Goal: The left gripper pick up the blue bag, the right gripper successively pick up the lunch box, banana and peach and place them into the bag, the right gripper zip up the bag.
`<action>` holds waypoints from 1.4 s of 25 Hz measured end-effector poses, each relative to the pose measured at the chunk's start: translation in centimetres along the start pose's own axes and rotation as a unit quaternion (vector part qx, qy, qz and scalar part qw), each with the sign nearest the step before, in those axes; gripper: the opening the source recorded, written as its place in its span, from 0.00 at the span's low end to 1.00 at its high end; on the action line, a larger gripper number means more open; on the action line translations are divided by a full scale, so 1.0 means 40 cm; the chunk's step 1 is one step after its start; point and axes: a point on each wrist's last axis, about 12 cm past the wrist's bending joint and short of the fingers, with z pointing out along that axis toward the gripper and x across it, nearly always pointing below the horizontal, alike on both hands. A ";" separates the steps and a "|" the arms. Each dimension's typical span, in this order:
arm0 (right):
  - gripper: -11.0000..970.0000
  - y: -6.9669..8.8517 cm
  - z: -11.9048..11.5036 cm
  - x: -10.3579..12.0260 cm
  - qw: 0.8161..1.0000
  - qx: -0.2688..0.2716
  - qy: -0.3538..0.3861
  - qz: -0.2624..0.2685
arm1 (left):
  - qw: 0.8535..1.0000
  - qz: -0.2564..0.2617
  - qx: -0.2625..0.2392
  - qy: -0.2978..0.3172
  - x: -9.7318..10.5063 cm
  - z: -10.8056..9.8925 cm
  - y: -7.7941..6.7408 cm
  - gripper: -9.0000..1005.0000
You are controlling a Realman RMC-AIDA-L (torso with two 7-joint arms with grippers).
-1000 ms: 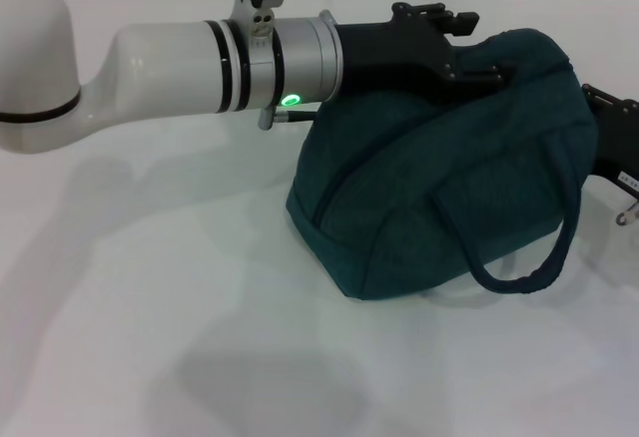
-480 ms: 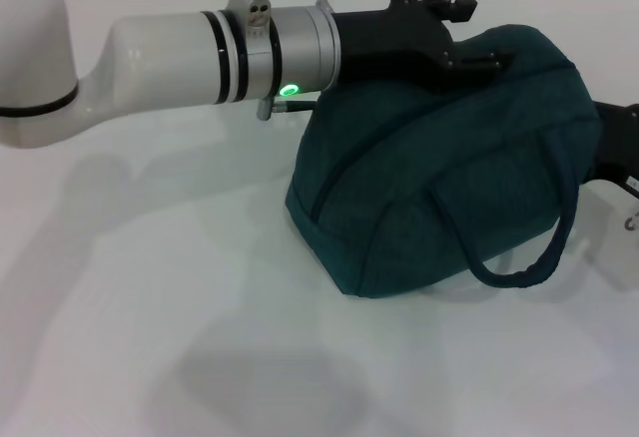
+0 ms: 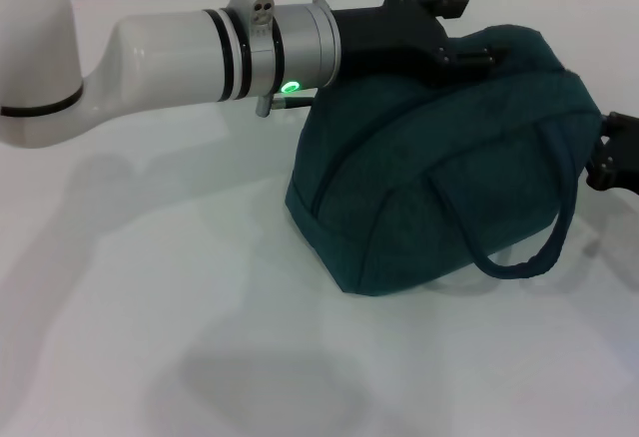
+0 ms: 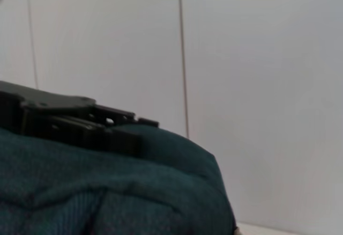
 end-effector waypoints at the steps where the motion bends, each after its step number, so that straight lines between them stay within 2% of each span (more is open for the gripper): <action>1: 0.02 -0.002 -0.002 0.003 1.000 0.003 0.003 0.001 | 1.000 0.000 0.000 0.000 0.000 0.000 0.000 0.72; 8: 0.02 -0.008 -0.006 0.011 1.000 0.015 0.014 0.004 | 1.000 -0.004 -0.003 -0.002 0.000 -0.001 0.003 0.72; 15: 0.03 -0.001 -0.005 -0.009 0.999 0.002 -0.019 0.032 | 1.000 -0.010 -0.002 -0.007 -0.001 0.001 -0.001 0.72; 23: 0.18 -0.007 -0.049 -0.026 0.996 0.009 -0.069 0.055 | 0.999 -0.039 0.000 -0.032 -0.002 -0.010 -0.003 0.72; 26: 0.30 -0.009 -0.065 -0.027 0.995 0.008 -0.076 0.066 | 0.999 -0.041 0.004 -0.033 0.002 -0.013 -0.007 0.73; 28: 0.38 -0.010 -0.081 -0.031 0.994 0.003 -0.086 0.074 | 0.998 -0.043 0.014 -0.040 0.000 -0.018 -0.012 0.78; 31: 0.50 0.000 -0.100 -0.046 0.990 -0.022 -0.114 0.076 | 0.996 -0.047 0.028 -0.068 -0.005 -0.038 -0.022 0.87; 34: 0.62 0.026 -0.109 -0.065 0.985 -0.077 -0.139 0.068 | 0.993 -0.046 0.033 -0.101 0.000 -0.063 -0.030 0.87; 35: 0.63 0.032 -0.113 -0.070 0.983 -0.092 -0.144 0.066 | 0.992 -0.047 0.036 -0.110 0.001 -0.070 -0.033 0.87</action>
